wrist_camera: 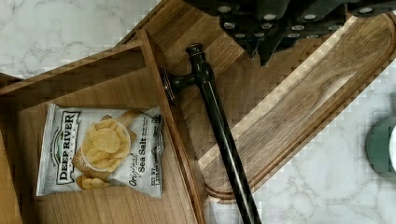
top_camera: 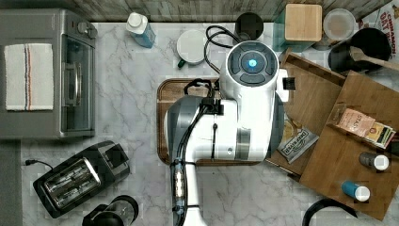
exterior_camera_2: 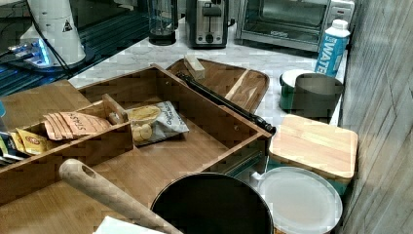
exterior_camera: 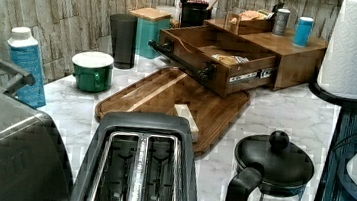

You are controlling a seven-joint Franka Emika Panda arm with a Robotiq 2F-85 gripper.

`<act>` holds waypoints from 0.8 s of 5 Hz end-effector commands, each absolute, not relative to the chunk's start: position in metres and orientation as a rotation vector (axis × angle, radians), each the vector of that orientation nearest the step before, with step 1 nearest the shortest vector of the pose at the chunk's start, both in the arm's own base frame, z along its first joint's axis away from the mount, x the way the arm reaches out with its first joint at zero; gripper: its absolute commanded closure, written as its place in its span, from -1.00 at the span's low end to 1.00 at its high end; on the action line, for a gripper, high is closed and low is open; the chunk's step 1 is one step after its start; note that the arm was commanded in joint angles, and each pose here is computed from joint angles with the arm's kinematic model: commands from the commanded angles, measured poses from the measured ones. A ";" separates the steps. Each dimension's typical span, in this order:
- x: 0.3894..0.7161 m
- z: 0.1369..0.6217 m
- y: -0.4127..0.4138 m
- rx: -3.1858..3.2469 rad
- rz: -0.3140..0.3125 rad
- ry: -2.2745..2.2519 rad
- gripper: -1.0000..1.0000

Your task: Close the drawer.

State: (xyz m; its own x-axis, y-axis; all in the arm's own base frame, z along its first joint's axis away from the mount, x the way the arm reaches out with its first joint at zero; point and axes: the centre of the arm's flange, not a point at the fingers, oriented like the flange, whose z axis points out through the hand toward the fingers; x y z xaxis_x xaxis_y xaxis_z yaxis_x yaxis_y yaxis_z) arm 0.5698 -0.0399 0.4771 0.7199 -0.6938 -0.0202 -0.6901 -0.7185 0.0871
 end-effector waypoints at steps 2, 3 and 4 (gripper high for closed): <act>0.567 0.439 -0.043 2.894 0.000 -0.980 1.00; 0.576 0.418 -0.039 2.926 0.041 -0.851 1.00; 0.592 0.406 -0.031 2.940 0.041 -0.818 1.00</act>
